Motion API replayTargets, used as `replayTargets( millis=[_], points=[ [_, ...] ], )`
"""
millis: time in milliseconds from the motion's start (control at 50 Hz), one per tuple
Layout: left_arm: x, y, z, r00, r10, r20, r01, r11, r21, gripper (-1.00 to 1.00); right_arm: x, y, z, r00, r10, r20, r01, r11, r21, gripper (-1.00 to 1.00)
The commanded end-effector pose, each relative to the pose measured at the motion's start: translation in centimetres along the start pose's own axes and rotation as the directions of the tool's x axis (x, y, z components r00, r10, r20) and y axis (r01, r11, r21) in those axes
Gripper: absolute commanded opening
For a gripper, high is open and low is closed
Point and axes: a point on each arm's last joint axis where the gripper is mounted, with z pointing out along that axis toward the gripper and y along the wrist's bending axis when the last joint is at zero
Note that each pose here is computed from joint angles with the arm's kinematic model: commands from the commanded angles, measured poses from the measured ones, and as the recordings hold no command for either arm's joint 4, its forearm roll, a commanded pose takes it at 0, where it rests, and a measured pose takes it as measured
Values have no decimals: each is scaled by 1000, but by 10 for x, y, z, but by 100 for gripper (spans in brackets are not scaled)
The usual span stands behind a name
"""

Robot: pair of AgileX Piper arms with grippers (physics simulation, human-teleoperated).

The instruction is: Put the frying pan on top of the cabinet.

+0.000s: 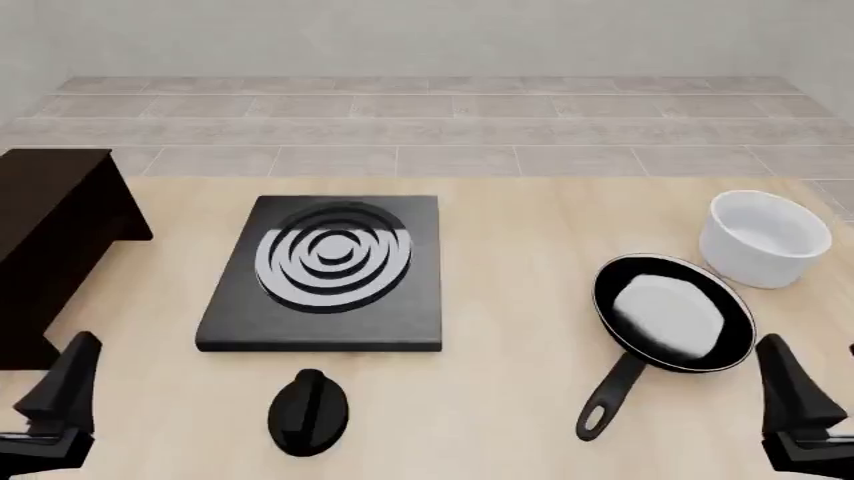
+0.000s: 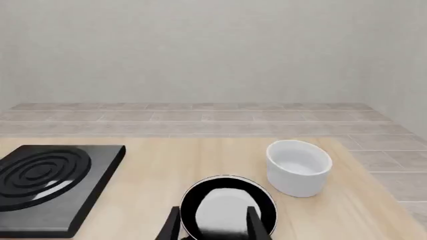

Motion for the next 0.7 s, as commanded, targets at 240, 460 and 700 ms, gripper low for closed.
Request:
replayTargets(
  millis=[240,460,700],
  points=[
    [-1,-2,7,1000,4,13,-5,1000,25,100,0,0,1,1000,0,-2,0,1000,7,100],
    [-29,-11,54,999,-26,35,23,995,94,100,0,-1,1,1000,3,-4,-3,1000,13,100],
    [-69,-63,131,947,-296,-121,319,899,298,100,0,-1,2,1000,5,-9,-4,1000,18,100]
  ],
)
